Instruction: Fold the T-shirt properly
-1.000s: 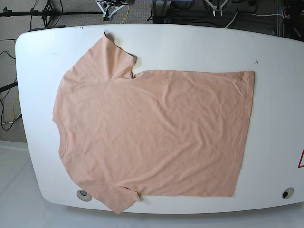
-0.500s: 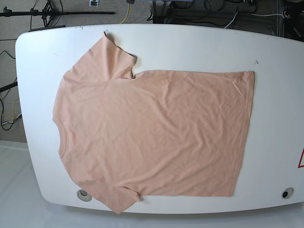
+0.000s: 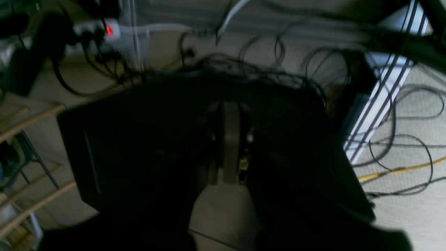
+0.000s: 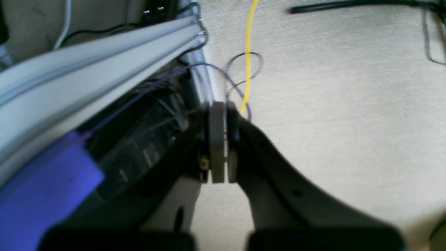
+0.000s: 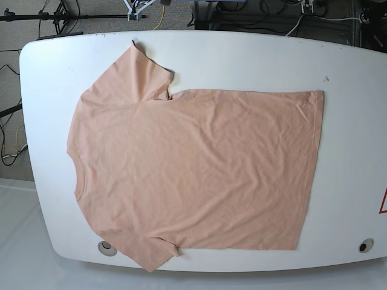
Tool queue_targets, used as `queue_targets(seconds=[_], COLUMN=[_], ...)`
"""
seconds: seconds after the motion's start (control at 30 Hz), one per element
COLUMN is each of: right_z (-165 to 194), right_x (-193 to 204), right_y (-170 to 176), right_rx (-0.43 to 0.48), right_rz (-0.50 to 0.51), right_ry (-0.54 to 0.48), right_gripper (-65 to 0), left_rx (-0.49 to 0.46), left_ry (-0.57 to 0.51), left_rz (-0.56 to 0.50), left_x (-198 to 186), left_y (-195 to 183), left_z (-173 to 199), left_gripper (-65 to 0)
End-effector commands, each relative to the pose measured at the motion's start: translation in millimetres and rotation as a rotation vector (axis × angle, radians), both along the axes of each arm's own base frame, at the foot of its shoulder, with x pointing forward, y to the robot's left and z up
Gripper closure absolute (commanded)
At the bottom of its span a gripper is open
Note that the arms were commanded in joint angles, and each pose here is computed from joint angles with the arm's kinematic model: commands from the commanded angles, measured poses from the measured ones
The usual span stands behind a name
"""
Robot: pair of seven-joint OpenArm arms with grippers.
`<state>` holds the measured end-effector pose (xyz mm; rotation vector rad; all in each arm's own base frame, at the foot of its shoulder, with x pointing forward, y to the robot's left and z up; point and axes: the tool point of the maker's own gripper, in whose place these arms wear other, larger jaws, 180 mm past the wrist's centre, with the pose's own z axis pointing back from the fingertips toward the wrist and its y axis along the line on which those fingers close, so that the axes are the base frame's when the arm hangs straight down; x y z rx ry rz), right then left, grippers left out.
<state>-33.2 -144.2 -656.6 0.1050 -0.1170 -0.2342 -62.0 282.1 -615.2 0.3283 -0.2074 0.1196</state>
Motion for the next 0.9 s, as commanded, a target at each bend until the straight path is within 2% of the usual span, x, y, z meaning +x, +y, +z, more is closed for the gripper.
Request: queue_targets(seconds=[0.0,0.3,0.63,0.7,0.87], right_z=[0.4,0.1,7.2,16.7,38.1], right_x=[-4.4,-8.8,-19.5,-41.2,-53.7], right_y=[-1.6,-7.8,-38.8,-52.0,-77.0], right_rx=[-0.003,-0.037,-0.123,-0.13,-0.14], right_rz=[-0.001,-0.005,-0.026,-0.049,-0.092], right_ry=[0.003,0.013,-0.006,-0.015,-0.078], right_gripper=[0.0,0.0,0.0,0.0,0.0], left_rx=[0.017,0.006,0.036,0.106,0.196], left_ry=[-0.034,-0.037,-0.041,-0.1,-0.161], left_rz=[0.008,-0.001,-0.014,-0.036,-0.096], left_x=[9.2,16.1,0.1,2.7,8.1], left_y=[8.7,3.8,12.5,37.3,67.2], left_z=[2.1,-1.0,8.0,30.4,66.5], left_gripper=[0.0,0.0,0.0,0.0,0.0])
